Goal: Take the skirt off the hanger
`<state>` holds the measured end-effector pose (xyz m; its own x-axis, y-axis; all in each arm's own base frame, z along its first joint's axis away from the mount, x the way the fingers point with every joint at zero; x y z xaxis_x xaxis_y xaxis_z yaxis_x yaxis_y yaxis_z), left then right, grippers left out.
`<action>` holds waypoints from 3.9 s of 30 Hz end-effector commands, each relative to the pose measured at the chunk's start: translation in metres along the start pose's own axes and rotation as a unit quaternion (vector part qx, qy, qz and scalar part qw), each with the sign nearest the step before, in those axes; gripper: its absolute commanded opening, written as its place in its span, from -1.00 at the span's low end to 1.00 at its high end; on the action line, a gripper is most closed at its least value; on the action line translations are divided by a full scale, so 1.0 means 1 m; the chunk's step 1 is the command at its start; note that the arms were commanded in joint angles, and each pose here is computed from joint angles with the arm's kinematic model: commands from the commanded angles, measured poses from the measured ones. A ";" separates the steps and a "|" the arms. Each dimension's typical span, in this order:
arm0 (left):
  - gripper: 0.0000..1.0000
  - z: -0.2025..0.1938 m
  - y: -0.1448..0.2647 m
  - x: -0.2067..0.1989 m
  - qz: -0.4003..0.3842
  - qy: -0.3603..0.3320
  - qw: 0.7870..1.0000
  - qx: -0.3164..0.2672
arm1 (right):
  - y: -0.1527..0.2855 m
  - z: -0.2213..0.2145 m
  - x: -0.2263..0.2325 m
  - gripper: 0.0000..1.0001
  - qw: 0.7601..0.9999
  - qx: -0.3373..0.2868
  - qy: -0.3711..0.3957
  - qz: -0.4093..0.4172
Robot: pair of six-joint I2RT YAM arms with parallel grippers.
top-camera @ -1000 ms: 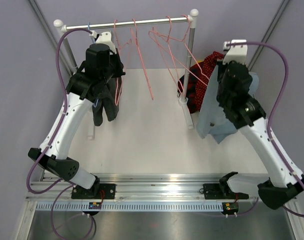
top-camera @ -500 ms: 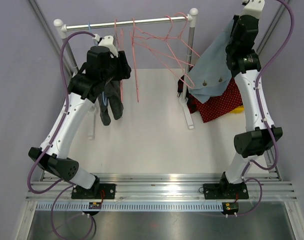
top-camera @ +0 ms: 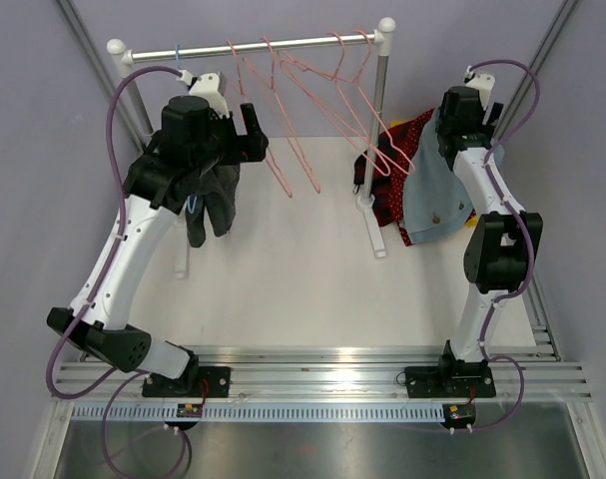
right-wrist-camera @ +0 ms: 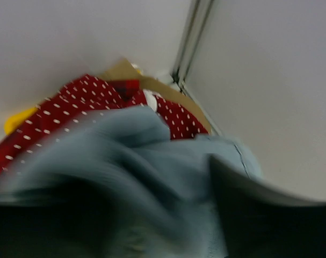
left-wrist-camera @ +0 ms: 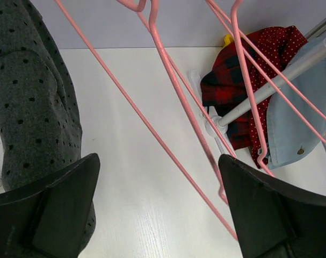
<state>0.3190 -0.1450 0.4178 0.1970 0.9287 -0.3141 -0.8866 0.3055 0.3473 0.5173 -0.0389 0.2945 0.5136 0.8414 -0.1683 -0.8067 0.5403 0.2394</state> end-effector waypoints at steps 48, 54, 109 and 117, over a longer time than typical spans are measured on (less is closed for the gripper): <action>-1.00 0.108 0.111 0.032 0.061 0.016 0.986 -0.154 | 0.331 0.032 -0.109 0.95 0.866 -0.172 -0.157 0.443; -1.00 0.107 0.136 0.021 0.021 0.036 0.983 -0.178 | 0.370 0.081 -0.082 0.99 0.799 -0.191 -0.118 0.557; -1.00 0.095 0.168 0.022 0.017 0.034 0.977 -0.210 | 0.557 -0.230 0.119 -1.00 0.857 -0.008 0.120 0.500; -1.00 0.092 0.139 0.026 0.024 0.030 0.981 -0.193 | 0.488 -0.188 0.034 -1.00 0.910 -0.047 0.086 0.403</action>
<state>0.2248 -0.0569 0.5329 0.1205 0.9193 -0.3747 -0.9860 0.1546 0.0622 0.0719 0.2939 0.2102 -0.4685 0.8783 -0.0952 -0.8412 -0.4106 0.3518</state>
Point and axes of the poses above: each gripper's point midway between its finger pads, its own y axis back along the fingers, its own x axis along the line the jaws close on, z = x × y, the point moved 7 cm from there along y, back along the fingers, and after that the axes turned 3 degrees about y, right-handed, at the moved point
